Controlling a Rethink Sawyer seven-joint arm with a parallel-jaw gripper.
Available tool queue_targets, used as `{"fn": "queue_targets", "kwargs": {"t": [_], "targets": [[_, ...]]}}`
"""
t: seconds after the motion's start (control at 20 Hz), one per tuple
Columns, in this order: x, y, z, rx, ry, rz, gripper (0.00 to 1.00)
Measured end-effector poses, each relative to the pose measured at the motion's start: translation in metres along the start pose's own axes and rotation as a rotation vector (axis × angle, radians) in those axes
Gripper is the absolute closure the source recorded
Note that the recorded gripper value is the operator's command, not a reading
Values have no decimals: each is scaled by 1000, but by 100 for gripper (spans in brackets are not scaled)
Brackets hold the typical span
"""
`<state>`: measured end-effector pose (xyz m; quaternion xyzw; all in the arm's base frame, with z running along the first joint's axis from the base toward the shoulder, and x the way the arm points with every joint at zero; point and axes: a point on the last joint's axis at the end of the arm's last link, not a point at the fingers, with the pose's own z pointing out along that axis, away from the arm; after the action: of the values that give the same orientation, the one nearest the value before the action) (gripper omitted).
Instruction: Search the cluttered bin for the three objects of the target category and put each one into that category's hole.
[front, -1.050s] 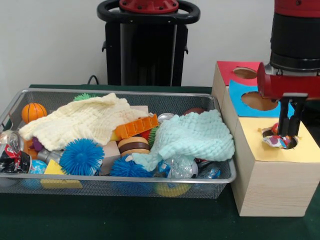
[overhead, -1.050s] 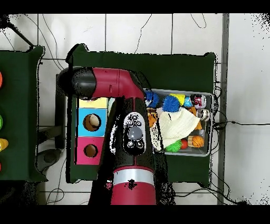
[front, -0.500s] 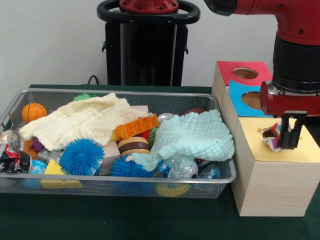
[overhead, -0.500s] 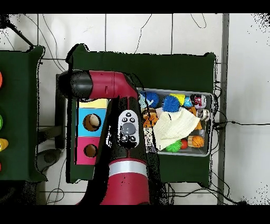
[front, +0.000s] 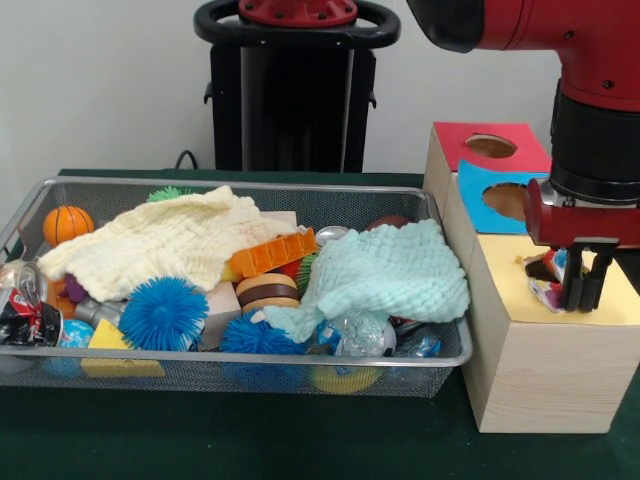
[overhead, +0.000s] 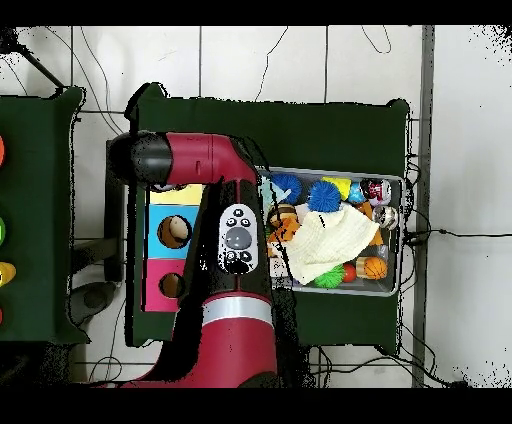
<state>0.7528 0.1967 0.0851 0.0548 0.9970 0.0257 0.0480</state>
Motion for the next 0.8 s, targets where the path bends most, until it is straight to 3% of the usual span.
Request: {"fn": "queue_targets", "kwargs": {"t": [0.8], "targets": [[-8,-10,2,22,-14,5,100]]}}
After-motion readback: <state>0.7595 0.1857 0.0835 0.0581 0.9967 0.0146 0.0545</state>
